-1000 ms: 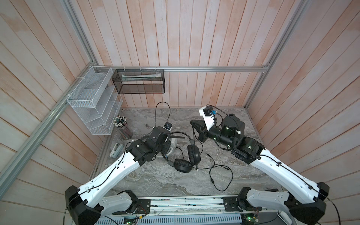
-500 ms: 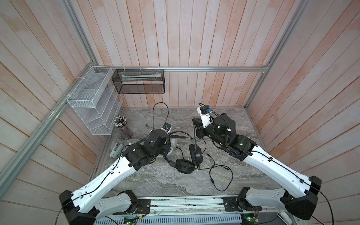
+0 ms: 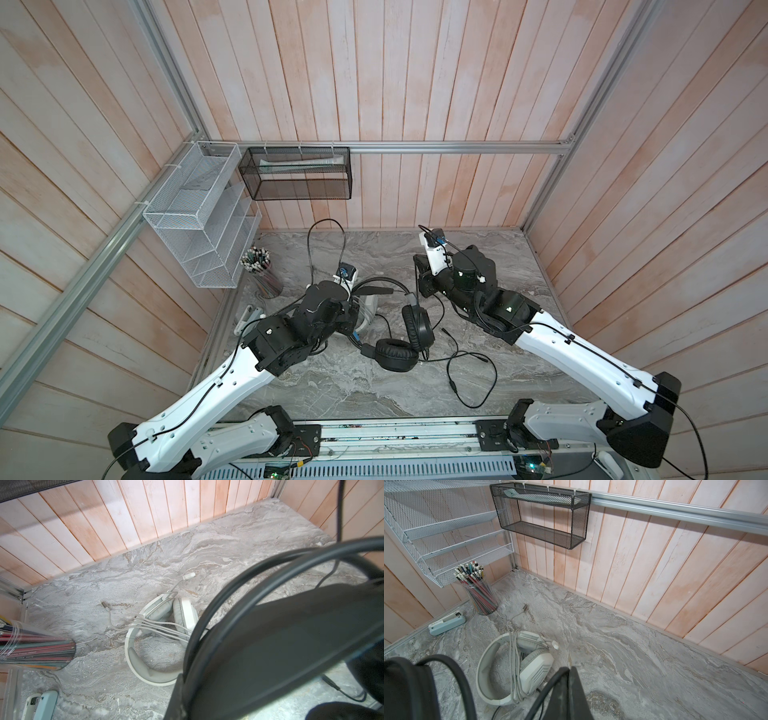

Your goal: Wrap the headphones

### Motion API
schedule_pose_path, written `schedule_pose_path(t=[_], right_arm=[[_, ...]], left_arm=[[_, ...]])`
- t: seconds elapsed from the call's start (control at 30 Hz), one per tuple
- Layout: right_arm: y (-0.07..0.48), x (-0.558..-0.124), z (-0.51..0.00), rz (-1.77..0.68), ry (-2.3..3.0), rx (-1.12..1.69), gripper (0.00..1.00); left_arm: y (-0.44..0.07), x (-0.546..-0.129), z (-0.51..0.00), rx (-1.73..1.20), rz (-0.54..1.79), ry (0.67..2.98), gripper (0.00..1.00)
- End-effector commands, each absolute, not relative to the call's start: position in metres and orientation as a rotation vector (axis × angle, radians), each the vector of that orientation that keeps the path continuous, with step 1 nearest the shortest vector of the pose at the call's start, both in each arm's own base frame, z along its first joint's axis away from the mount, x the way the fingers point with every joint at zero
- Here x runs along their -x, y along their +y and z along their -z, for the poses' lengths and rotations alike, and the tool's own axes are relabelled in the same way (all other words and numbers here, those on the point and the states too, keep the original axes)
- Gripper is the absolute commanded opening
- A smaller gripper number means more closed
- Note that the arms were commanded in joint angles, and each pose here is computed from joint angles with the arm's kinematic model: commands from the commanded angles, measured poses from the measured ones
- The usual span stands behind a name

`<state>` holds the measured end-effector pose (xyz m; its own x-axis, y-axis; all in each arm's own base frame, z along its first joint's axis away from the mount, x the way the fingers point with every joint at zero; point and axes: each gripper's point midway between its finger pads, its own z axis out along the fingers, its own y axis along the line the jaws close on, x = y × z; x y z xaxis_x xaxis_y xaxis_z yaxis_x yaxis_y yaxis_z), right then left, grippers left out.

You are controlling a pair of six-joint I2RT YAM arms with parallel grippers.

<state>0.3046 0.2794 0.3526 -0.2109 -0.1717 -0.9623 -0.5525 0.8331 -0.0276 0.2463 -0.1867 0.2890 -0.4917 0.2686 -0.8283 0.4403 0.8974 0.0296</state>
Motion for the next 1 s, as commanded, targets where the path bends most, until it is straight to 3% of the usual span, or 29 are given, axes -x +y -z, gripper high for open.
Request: schedule_pose_path(t=[0.0, 0.2, 0.5, 0.97], right_arm=[[0.279, -0.313, -0.354, -0.352, 1.758, 0.530, 0.00], [0.282, -0.313, -0.350, -0.362, 1.768, 0.536, 0.01], [0.274, -0.311, -0.342, -0.343, 1.784, 0.531, 0.25], [0.256, -0.297, -0.325, -0.337, 1.833, 0.518, 0.44]], left_arm=[[-0.205, -0.236, -0.315, -0.497, 0.424, 2.029, 0.00], [-0.213, -0.231, -0.322, -0.490, 0.512, 1.996, 0.00], [-0.214, -0.229, -0.332, -0.470, 0.559, 1.972, 0.00], [-0.201, -0.229, -0.345, -0.393, 0.529, 2.009, 0.00]])
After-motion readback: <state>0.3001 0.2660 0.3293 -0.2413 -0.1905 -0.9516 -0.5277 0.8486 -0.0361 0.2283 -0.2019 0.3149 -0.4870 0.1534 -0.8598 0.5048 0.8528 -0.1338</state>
